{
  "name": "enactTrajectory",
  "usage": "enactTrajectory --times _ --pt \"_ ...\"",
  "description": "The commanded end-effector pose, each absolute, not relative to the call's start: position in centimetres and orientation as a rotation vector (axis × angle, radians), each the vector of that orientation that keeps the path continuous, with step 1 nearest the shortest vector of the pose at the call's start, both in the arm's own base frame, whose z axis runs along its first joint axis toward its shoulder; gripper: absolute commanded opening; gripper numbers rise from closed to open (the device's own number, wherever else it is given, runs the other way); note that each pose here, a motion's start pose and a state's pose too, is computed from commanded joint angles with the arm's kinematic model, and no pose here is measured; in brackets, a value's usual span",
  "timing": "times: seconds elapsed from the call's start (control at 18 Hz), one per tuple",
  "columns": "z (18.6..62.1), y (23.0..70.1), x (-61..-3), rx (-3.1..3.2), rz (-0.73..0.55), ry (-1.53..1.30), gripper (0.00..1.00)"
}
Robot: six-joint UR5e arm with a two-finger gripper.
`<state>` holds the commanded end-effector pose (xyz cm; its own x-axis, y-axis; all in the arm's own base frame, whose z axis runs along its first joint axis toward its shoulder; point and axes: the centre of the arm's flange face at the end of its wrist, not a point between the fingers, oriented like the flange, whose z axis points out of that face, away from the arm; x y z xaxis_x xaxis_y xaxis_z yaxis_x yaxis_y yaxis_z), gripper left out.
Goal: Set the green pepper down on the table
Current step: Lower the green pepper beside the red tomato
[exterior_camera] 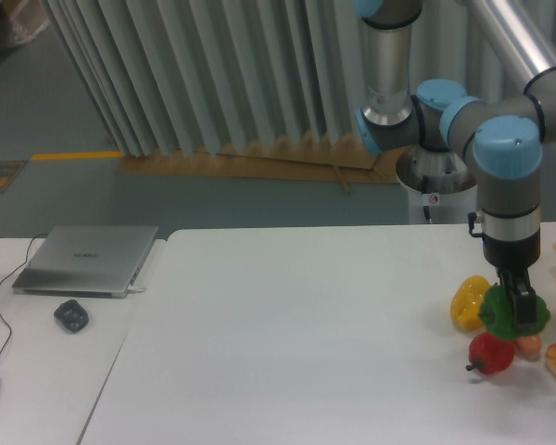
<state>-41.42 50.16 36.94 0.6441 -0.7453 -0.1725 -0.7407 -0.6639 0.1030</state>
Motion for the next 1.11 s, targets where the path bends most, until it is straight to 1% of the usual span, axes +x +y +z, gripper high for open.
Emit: enactTrajectory --times 0.33,0.5,0.67,0.78,1.11 --pt "36.0 51.6 -44.0 2.836 -0.405 -1.265 0.24" --pt "35.1 52.0 -44.7 2.835 -0.427 -1.260 0.26" --pt "34.2 51.7 -45.5 2.825 -0.405 -1.269 0.27" --pt "32.5 51.2 -45.9 2.779 -0.358 -1.347 0.25" --pt "30.6 50.7 -47.0 2.803 -0.313 -1.314 0.25"
